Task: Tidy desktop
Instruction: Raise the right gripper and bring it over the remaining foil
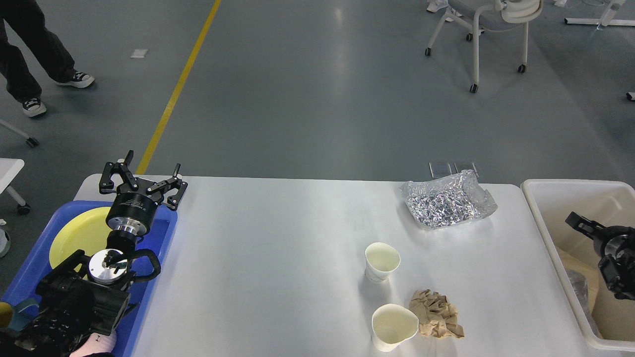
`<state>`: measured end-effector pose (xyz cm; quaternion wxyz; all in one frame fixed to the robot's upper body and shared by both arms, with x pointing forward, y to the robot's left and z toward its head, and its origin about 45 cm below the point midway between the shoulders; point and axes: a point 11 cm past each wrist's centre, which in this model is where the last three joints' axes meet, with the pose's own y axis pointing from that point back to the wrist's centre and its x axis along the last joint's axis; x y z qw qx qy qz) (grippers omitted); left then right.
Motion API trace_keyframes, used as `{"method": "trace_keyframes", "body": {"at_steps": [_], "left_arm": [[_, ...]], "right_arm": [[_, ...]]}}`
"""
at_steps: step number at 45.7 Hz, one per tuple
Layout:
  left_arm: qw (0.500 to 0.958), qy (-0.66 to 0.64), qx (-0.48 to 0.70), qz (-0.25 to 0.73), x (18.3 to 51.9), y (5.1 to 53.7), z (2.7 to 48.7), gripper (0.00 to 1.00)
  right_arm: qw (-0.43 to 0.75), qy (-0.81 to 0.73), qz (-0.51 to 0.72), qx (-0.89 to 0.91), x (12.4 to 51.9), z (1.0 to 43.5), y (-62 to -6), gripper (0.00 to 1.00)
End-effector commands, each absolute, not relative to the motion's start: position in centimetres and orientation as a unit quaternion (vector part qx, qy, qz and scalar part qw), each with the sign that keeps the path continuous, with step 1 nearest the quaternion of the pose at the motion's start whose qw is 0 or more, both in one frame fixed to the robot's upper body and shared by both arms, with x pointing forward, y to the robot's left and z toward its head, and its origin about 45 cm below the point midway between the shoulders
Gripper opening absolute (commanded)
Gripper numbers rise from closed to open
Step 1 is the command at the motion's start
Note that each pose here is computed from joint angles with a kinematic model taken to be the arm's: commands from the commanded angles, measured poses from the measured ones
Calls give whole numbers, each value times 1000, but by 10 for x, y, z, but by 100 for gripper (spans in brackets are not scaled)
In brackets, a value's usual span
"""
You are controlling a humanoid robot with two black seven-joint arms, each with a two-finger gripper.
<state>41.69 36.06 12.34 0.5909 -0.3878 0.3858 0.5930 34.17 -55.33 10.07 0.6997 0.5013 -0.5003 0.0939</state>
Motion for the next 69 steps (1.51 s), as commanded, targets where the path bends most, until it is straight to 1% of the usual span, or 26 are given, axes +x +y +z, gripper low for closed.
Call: {"method": "trace_keyframes", "body": {"at_steps": [1,8,12,17,18,19,28,33,40,47,52,60,65,69], "left_arm": [[591,386,-388,593,417,360,123,100],[591,385,-388,593,417,361,124,100],[591,386,-388,593,417,360,123,100],[591,385,-388,593,417,361,124,100],[591,385,-388,593,417,361,124,100],[591,385,-388,593,417,361,124,100],[591,385,-388,593,417,361,124,100],[591,385,-388,593,417,361,124,100],[591,386,-387,593,417,360,123,100],[591,385,-388,593,417,361,124,100],[591,385,-387,593,417,361,123,100],[591,385,-388,593,417,361,124,100],[591,385,-388,593,417,361,124,100],[591,385,-388,593,417,361,124,100]], "right_arm": [[691,-504,101,508,353,105,-544,100],[674,-518,121,513,380,128,-535,100],[656,-523,134,527,404,142,-517,100],[635,-529,148,544,435,174,-500,100],[623,-525,148,561,451,191,-487,100],[618,-521,145,570,456,197,-481,100],[585,-491,137,630,492,245,-435,100],[598,-450,154,646,500,257,-407,100],[614,-364,149,684,488,265,-360,100],[606,-280,127,734,455,267,-304,100],[598,-232,126,757,434,278,-268,100],[594,-161,146,774,402,308,-228,100],[595,-102,131,787,370,308,-207,100],[593,-88,126,790,361,306,-202,100]]}}
